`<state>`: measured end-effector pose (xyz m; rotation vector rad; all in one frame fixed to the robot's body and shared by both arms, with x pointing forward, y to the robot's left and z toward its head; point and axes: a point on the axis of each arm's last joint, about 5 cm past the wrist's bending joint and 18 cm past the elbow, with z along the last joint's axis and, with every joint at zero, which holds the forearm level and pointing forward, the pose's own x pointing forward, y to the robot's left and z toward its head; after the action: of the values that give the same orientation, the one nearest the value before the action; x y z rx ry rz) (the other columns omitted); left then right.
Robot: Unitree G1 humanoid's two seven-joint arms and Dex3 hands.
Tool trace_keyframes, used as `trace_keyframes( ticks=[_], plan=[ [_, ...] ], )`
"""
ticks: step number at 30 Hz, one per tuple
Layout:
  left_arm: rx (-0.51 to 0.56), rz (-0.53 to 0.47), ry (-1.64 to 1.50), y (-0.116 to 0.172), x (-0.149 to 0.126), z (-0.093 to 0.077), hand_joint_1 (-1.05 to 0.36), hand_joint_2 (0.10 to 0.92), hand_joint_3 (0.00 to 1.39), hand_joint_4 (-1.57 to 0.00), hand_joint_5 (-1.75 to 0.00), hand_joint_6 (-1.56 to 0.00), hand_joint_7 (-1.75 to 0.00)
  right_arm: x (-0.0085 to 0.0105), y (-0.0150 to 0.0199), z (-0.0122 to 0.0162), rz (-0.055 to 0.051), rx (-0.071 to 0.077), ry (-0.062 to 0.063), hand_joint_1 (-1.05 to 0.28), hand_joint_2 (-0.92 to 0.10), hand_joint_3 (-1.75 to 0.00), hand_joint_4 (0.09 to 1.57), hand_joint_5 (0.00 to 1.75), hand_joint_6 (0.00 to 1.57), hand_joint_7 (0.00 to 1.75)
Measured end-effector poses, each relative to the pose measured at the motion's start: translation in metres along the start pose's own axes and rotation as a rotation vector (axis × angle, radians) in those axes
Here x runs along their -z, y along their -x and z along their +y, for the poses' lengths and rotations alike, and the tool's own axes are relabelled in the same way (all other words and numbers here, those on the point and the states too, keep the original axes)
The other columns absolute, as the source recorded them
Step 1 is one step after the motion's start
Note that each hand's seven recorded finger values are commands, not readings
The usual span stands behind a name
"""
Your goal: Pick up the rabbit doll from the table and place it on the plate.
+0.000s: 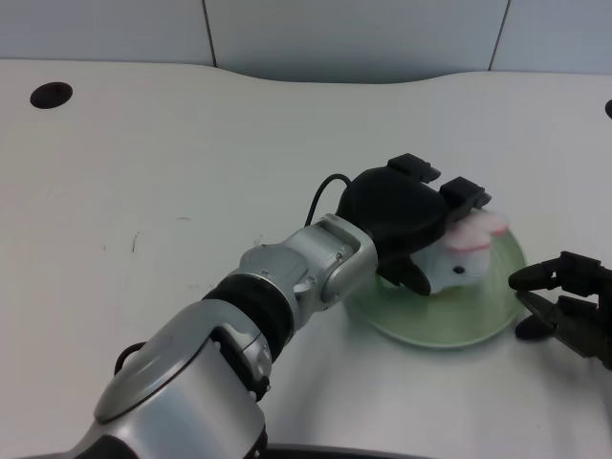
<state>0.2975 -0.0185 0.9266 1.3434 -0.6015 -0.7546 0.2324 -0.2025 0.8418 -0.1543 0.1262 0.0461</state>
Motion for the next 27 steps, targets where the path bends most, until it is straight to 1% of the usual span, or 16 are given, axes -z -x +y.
trace_keyframes(
  ticks=[1,4,7,12,15,17,19,20,22,25,27],
  plan=[
    [0.0,0.003,-0.003,0.0,0.0,0.0,-0.83,0.921,0.06,0.0,0.0,0.0,-0.04,0.0,0.0,0.0002,0.0,0.0,-0.001,-0.82,-0.92,-0.09,0.9,0.97,0.78,0.86],
    [0.001,0.004,-0.01,0.0,0.0,0.0,-0.93,0.921,0.09,0.0,0.0,0.0,0.0,0.0001,0.0,0.0008,0.0,-0.003,-0.004,-0.82,-0.92,-0.09,0.9,0.97,0.79,0.86],
    [-0.014,0.003,-0.013,-0.001,0.0,0.001,-0.98,0.921,0.12,0.0,0.0,0.0,0.0,0.0001,0.0,0.0009,0.0,-0.005,-0.004,-0.82,-0.92,-0.09,0.91,0.97,0.8,0.86],
    [-0.031,0.01,0.005,-0.001,0.001,0.002,-1.0,0.921,0.14,0.0,0.0,0.0,0.0,0.0002,0.0001,0.0005,0.0,-0.006,-0.008,-0.82,-0.92,-0.08,0.93,0.97,0.82,0.85],
    [-0.044,0.029,0.073,0.0,0.005,0.005,-1.0,0.921,0.14,0.0,0.0,0.0,0.0,0.0013,0.0003,0.0005,0.005,-0.006,-0.009,-0.82,-0.92,-0.08,0.95,0.97,0.82,0.84],
    [-0.056,0.041,0.113,0.002,0.01,0.009,-1.0,0.921,0.13,0.0,0.0,0.0,0.0,0.0015,0.0002,0.0001,0.005,-0.006,-0.01,-0.82,-0.92,-0.07,0.95,0.97,0.83,0.83],
    [-0.066,0.053,0.173,0.004,0.016,0.012,-0.99,0.921,0.1,0.0,0.0,0.0,0.0,0.0022,0.0004,-0.0006,0.003,-0.007,-0.016,-0.82,-0.92,-0.07,0.96,0.96,0.84,0.81],
    [-0.074,0.056,0.213,0.005,0.019,0.015,-0.99,0.921,0.1,0.0,0.0,0.0,0.0,0.0026,0.0004,-0.0011,0.004,-0.006,-0.023,-0.83,-0.92,-0.07,0.96,0.95,0.85,0.81],
    [-0.099,0.056,0.295,0.009,0.027,0.021,-0.99,0.921,0.1,0.0,0.0,0.0,0.0,0.0031,0.0007,-0.0018,0.006,-0.005,-0.03,-0.83,-0.92,-0.07,0.96,0.94,0.86,0.8],
    [-0.124,0.054,0.407,0.018,0.042,0.029,-0.98,0.921,0.12,0.0,0.0,0.0,0.0,0.0031,0.0003,-0.0027,0.008,-0.004,-0.027,-0.85,-0.92,-0.07,0.96,0.94,0.86,0.8],
    [-0.135,0.066,0.463,0.027,0.055,0.032,-0.96,0.92,0.09,0.0,0.0,-0.02,-0.01,0.0032,0.0002,-0.0043,0.01,-0.001,-0.02,-0.85,-0.92,-0.07,0.95,0.95,0.85,0.79]
  ],
)
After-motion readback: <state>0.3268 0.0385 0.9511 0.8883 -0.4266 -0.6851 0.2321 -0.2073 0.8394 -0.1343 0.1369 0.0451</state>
